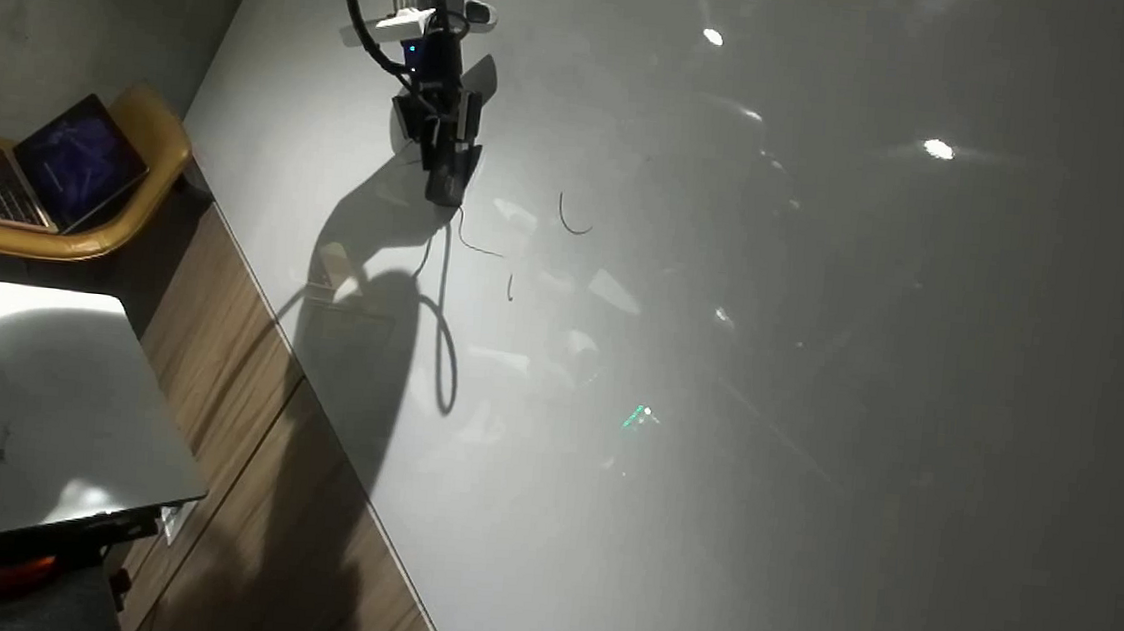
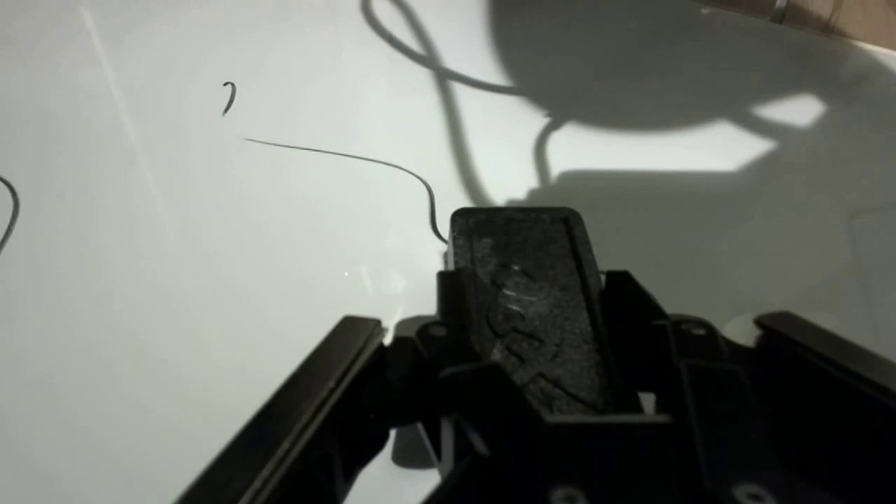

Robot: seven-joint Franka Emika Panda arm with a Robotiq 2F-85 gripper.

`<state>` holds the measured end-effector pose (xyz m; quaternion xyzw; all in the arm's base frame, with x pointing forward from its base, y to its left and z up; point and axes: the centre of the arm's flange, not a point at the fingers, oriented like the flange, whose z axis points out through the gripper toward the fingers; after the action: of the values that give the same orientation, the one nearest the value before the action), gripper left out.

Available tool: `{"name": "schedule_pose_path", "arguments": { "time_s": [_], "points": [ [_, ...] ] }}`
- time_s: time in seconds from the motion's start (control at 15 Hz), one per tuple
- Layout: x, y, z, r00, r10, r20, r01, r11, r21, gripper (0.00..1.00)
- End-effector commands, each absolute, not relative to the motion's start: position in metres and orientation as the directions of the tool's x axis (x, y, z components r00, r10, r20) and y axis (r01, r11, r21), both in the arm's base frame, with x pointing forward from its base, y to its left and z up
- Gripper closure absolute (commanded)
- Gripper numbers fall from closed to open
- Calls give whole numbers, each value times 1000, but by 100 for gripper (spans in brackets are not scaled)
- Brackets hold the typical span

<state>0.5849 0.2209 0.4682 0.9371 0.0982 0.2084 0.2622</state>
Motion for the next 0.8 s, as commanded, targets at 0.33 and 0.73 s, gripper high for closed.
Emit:
{"name": "schedule_pose_path", "arguments": {
  "time_s": [0.33, 0.73],
  "points": [
    [622, 130, 508, 883, 276, 380, 32, -843, 537, 72],
    [610, 43, 550, 894, 200, 400, -66, -826, 560, 72]
  ]
}}
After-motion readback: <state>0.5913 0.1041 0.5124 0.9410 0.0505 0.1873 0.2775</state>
